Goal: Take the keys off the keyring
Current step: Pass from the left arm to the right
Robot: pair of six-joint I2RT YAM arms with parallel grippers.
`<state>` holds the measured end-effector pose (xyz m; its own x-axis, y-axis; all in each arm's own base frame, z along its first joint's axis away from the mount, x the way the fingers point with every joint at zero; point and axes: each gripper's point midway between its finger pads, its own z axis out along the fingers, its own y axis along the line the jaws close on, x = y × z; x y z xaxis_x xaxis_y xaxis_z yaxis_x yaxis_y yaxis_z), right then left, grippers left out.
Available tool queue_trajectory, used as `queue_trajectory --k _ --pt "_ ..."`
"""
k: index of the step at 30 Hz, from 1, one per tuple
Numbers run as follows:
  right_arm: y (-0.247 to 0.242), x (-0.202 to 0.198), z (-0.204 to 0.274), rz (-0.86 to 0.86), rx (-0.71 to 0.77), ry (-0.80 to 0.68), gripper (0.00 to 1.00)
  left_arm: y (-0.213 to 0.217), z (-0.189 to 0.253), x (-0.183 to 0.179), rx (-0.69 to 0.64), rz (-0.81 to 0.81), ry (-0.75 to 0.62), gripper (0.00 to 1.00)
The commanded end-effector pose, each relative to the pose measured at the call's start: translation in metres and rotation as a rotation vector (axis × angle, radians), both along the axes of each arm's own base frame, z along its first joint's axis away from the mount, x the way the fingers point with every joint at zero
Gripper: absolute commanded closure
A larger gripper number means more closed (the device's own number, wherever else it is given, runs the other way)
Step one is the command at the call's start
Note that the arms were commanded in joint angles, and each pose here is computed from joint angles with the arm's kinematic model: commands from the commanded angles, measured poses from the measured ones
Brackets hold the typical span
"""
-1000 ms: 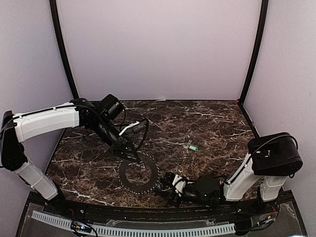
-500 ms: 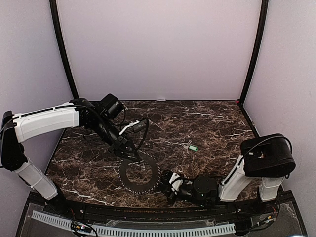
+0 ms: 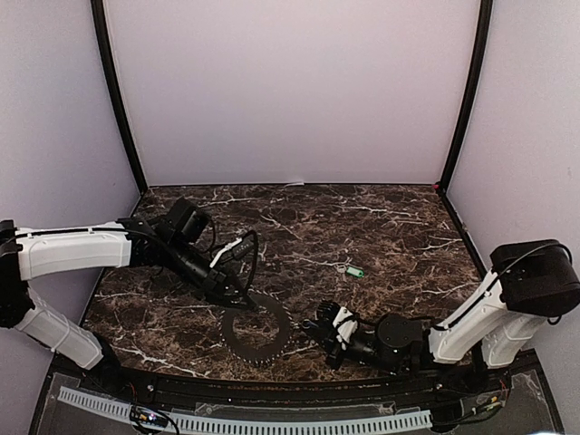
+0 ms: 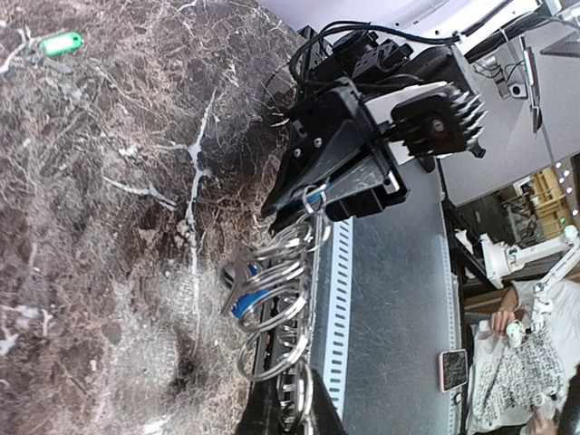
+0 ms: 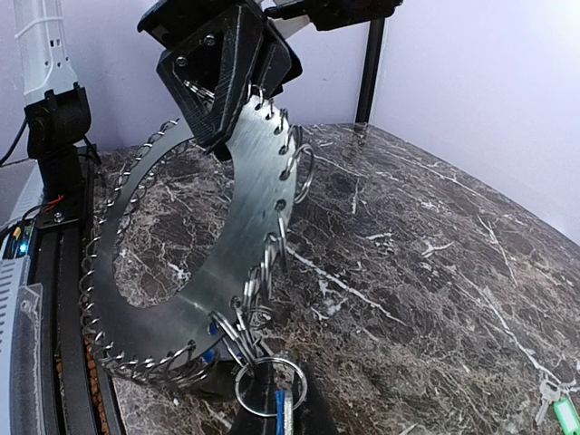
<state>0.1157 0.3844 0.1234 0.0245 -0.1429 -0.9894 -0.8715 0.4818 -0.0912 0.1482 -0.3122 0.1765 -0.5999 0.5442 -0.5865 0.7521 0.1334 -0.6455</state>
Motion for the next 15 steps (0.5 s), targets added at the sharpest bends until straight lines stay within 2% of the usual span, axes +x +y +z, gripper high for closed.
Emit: queue_trajectory --k 1,6,15 --pt "-0.006 0.001 0.002 -0.012 -0.017 0.025 1.0 -0.007 0.002 0.004 -0.116 0.036 0.002 1.0" --pt "-0.005 0.0 0.006 -0.008 0.004 0.039 1.0 -0.01 -0.018 0.005 -0.166 0.069 0.039 0.93" --pt "0.003 -0.007 0.02 0.038 0.081 0.08 1.0 -0.006 -0.059 0.003 -0.133 0.115 0.102 0.67"
